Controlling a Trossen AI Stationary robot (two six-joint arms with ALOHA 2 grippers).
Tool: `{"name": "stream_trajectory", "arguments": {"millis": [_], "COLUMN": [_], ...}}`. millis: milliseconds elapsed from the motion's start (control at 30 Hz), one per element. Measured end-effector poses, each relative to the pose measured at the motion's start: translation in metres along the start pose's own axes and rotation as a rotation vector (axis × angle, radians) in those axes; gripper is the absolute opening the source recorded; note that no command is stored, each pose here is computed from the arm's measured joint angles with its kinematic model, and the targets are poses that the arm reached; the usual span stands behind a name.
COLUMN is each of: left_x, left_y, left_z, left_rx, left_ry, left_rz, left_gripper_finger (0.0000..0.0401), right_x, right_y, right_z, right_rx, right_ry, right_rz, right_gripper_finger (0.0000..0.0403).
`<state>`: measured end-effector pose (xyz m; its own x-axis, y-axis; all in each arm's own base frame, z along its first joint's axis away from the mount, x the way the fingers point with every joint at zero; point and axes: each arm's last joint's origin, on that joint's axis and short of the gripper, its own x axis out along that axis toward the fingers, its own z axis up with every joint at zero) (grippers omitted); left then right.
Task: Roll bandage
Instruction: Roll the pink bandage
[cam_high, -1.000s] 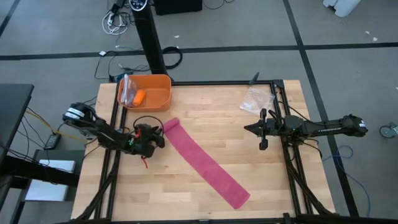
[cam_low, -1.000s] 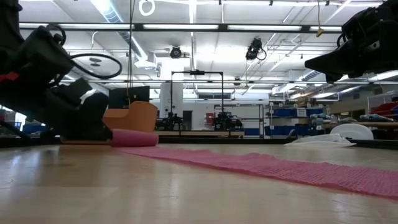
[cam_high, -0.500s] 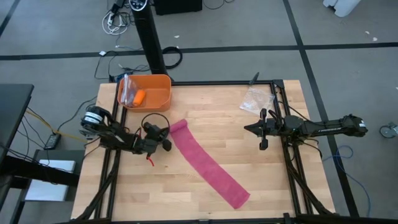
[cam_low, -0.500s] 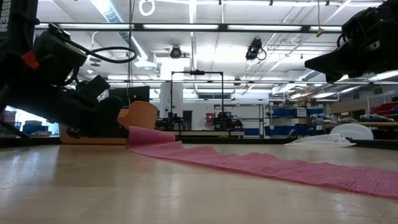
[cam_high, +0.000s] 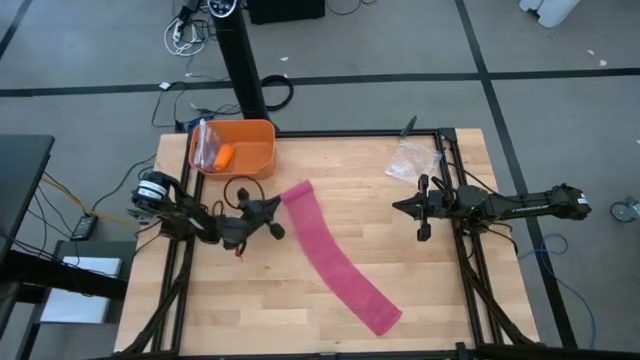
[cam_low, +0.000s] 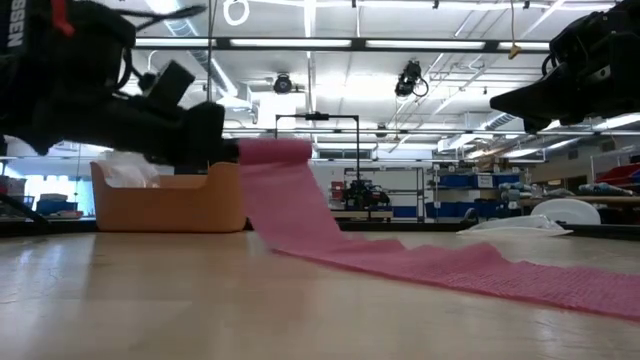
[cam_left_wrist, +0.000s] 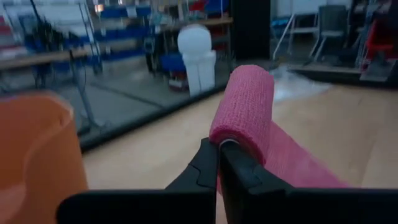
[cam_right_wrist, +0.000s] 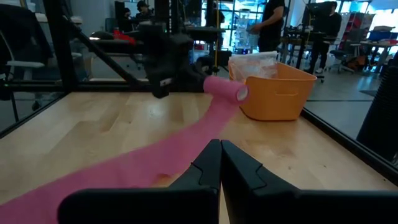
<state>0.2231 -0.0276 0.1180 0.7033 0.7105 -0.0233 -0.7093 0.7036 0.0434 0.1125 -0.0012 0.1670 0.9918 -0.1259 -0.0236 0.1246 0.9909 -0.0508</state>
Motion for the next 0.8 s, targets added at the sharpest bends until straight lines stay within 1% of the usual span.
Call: {"name": "stream_trajectory", "arguments": {"millis": [100,233,400,500,567,800], "left_x": [0.001,0.004,0.008,0.011,0.014,0.025], "left_y": [-0.002,-0.005,-0.006,-0.004,-0.002,0.007], "left_z": [0.005,0.010,0.013,0.016,0.017,0.018], "left_rx": [0.047,0.041,0.126,0.109,0.088,0.083], "left_ry": [-0.023,-0.037,-0.044,-0.053,-0.056,-0.055], "left_rz": [0.001,0.003,0.011,0.007,-0.006,0.001], "left_gripper_finger": [0.0006,0.0006,0.0006,0.0006,0.0006,0.0005], "right_x": [0.000,0.000,0.000,0.000,-0.001,-0.002], "right_y": [0.000,0.000,0.000,0.000,-0.001,-0.001], "right_z": [0.000,0.000,0.001,0.008,0.012,0.022], "right_rx": [0.000,0.000,-0.015,-0.046,-0.041,-0.025], "right_ry": [0.000,0.000,-0.015,-0.080,-0.120,-0.223], "right_rz": [0.000,0.000,-0.001,-0.007,-0.010,-0.018], "right_gripper_finger": [0.0006,0.0006,0.0008,0.0007,0.0007,0.0007]}}
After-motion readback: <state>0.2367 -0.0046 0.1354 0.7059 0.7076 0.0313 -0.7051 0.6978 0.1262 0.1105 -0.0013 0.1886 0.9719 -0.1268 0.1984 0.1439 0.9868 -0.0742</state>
